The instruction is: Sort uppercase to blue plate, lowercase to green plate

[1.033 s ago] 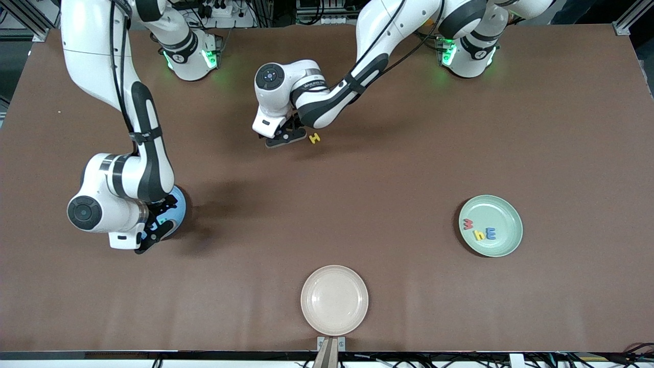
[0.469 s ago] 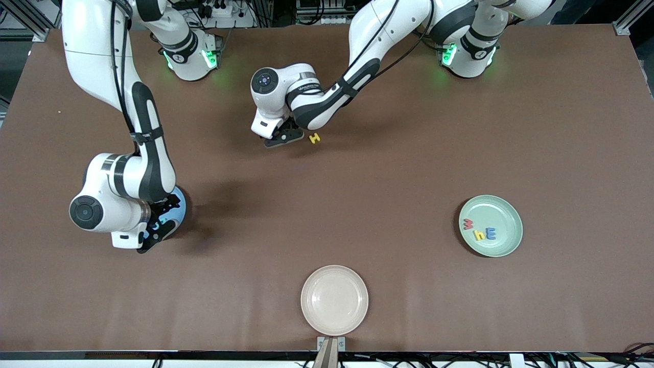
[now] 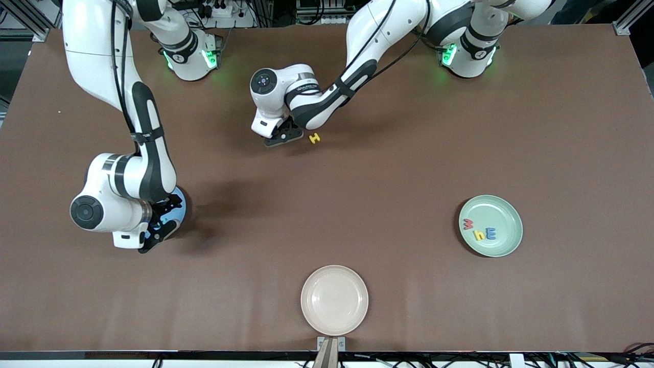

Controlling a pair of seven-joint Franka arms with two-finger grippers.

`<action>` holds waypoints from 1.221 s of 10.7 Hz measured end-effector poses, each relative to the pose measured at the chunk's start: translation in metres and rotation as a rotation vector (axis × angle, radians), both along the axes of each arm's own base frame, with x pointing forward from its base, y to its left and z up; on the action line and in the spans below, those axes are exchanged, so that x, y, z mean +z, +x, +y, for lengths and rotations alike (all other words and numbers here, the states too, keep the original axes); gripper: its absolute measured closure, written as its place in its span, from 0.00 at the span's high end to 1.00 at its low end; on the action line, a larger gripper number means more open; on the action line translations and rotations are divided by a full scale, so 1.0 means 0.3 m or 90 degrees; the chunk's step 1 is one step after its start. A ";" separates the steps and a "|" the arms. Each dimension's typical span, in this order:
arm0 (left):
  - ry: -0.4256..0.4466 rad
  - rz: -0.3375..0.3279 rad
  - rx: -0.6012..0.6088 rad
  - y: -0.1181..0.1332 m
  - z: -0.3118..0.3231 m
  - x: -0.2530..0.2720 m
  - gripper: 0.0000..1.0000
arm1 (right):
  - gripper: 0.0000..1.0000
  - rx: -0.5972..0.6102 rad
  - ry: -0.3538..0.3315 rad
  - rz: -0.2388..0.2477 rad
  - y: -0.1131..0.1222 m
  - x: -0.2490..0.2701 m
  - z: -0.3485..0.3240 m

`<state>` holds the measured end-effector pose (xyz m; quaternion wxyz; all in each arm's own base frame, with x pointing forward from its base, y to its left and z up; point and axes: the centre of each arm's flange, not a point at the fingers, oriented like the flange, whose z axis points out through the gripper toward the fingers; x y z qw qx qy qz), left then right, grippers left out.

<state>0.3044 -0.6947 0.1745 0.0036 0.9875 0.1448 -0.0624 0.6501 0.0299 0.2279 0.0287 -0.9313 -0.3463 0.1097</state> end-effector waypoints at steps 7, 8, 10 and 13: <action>0.002 0.002 -0.002 -0.009 -0.003 -0.015 0.70 | 1.00 0.009 0.008 0.024 -0.028 -0.032 0.040; 0.001 0.002 -0.002 -0.008 -0.004 -0.014 0.63 | 1.00 0.009 0.008 0.024 -0.028 -0.032 0.040; -0.002 0.000 -0.003 -0.013 -0.012 -0.006 0.48 | 1.00 0.009 0.008 0.024 -0.028 -0.032 0.039; -0.003 -0.002 -0.001 -0.008 -0.013 -0.002 0.27 | 1.00 0.008 0.008 0.023 -0.026 -0.032 0.036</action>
